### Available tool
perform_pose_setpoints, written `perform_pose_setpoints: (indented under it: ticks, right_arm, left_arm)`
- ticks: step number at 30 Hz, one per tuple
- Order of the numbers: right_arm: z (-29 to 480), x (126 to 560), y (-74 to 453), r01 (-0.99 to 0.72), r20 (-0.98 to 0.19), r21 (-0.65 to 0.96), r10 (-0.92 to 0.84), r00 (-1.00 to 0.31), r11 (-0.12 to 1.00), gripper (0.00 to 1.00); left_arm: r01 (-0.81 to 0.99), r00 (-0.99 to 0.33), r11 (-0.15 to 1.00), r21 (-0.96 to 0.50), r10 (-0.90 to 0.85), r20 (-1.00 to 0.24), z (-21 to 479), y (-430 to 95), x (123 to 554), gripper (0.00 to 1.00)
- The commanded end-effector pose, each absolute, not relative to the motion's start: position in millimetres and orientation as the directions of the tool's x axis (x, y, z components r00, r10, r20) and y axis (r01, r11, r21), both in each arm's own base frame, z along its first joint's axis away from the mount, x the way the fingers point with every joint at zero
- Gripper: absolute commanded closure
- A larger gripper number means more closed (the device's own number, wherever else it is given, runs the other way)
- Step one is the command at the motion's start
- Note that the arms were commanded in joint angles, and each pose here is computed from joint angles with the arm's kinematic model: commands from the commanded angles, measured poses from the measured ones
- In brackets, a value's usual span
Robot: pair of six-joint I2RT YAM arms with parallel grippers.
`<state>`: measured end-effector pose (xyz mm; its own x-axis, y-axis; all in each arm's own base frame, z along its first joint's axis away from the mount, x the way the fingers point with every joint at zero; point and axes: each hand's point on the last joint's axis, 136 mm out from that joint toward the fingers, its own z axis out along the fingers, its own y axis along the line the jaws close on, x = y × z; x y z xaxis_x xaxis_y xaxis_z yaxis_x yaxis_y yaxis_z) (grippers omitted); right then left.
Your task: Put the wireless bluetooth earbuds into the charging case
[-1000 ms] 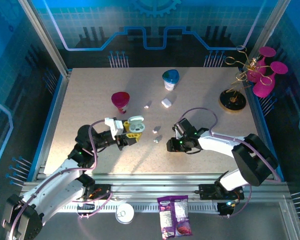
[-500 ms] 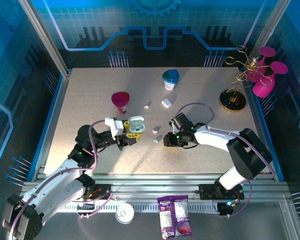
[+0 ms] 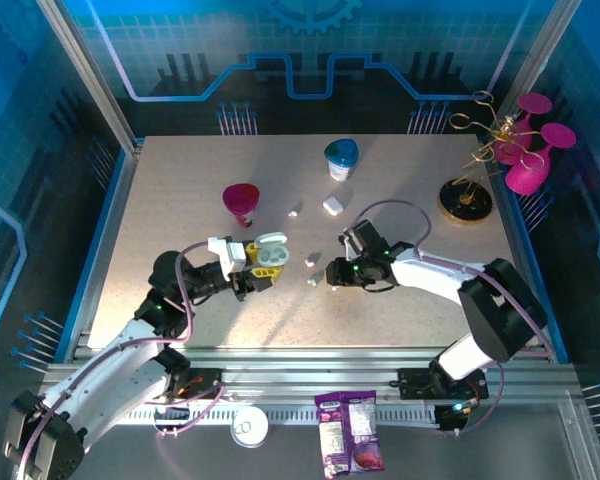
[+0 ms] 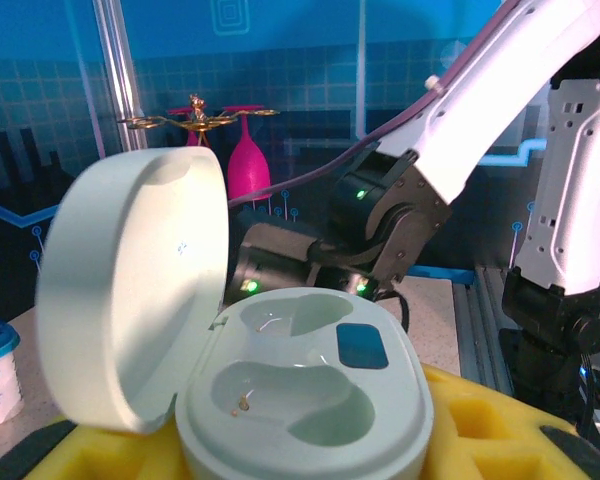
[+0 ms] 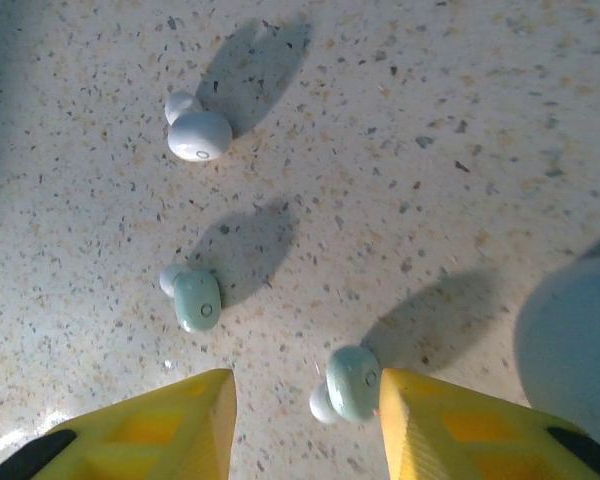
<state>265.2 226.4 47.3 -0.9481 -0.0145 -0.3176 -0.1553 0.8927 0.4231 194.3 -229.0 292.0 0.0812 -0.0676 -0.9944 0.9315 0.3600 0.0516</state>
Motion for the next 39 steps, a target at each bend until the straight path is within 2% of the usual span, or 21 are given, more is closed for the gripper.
perform_pose_setpoints:
  ticks: [1, 9, 27, 39]
  right_arm:
    - [49.0, 262.0, 219.0, -0.076, -0.308, 0.460, 0.079, -0.948, 0.885, 0.57]
    - [36.7, 257.5, 237.4, -0.099, -0.237, 0.535, 0.037, -0.971, 0.839, 0.57]
    - [36.8, 273.4, 239.3, -0.162, -0.277, 0.528, -0.011, -0.961, 0.833, 0.57]
    - [29.4, 277.5, 246.3, -0.172, -0.252, 0.555, -0.033, -0.967, 0.814, 0.56]
  left_arm:
    - [0.927, 0.127, 0.363, 0.095, -0.067, -0.990, 301.3, -228.8, 192.3, 0.74]
    - [0.929, 0.127, 0.359, 0.095, -0.067, -0.990, 301.8, -229.8, 192.8, 0.74]
    - [0.933, 0.113, 0.351, 0.081, -0.070, -0.991, 303.5, -231.0, 193.1, 0.74]
    - [0.933, 0.108, 0.351, 0.077, -0.069, -0.992, 301.9, -230.6, 192.0, 0.75]
